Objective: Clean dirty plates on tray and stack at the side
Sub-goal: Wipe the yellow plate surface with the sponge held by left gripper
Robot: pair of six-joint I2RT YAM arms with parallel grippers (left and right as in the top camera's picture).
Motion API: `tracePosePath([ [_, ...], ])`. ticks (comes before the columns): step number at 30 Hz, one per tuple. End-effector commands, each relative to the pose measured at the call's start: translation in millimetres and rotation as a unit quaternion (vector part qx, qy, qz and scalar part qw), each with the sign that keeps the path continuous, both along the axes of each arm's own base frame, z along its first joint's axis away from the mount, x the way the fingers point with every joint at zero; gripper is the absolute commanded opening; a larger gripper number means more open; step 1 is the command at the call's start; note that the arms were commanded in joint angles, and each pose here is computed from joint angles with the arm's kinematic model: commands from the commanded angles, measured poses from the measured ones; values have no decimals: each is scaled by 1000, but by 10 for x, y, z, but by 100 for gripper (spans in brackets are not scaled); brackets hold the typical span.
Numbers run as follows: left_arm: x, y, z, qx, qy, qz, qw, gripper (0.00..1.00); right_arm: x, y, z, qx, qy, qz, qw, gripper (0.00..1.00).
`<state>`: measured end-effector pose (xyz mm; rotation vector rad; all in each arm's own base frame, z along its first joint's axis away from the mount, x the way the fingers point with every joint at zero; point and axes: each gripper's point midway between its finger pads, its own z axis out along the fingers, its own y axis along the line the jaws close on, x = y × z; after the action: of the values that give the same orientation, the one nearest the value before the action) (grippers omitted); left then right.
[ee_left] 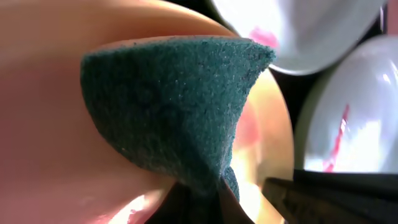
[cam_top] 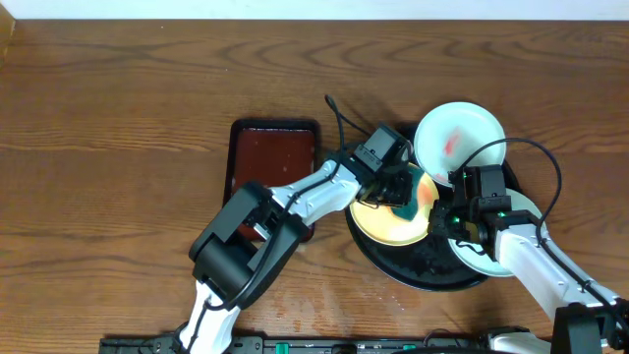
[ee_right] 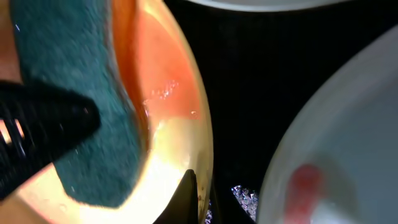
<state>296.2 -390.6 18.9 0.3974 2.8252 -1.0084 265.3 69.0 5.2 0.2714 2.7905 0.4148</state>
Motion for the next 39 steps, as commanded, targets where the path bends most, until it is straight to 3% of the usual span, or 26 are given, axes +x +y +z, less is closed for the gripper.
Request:
tracePosePath([
  [1, -212, -112, -95, -9, 31, -33, 999, 7, -15, 11, -7, -2, 2, 8, 1000, 4],
  [5, -283, -24, -156, 11, 32, -54, 998, 7, -22, 11, -10, -2, 4, 8, 1000, 4],
  [8, -260, 396, -400, 129, 25, -23, 991, 8, -23, 11, -10, -2, 4, 8, 1000, 4],
  [15, 62, 1182, -209, 357, -45, 33, 933, 7, -23, 11, -10, -2, 4, 8, 1000, 4],
  [19, 199, 1368, -36, 411, -80, 43, 907, 7, -23, 11, -10, -2, 4, 8, 1000, 4],
  [22, 232, 1314, -54, 400, -85, 44, 912, 7, -23, 11, -10, -2, 4, 8, 1000, 4],
  [24, 239, 1139, -92, 361, -78, 42, 928, 8, -22, 10, -10, -2, 4, 8, 1000, 4],
  [28, 102, 548, -148, 221, -24, 6, 975, 8, -22, 11, -10, -2, 4, 8, 1000, 4],
  [32, -192, -25, -95, 84, 41, -58, 994, 7, -22, 11, -10, -2, 4, 8, 1000, 4],
  [39, -541, -181, -110, 80, 55, -110, 989, 7, 1, 12, -1, -2, -1, 8, 1000, 4],
])
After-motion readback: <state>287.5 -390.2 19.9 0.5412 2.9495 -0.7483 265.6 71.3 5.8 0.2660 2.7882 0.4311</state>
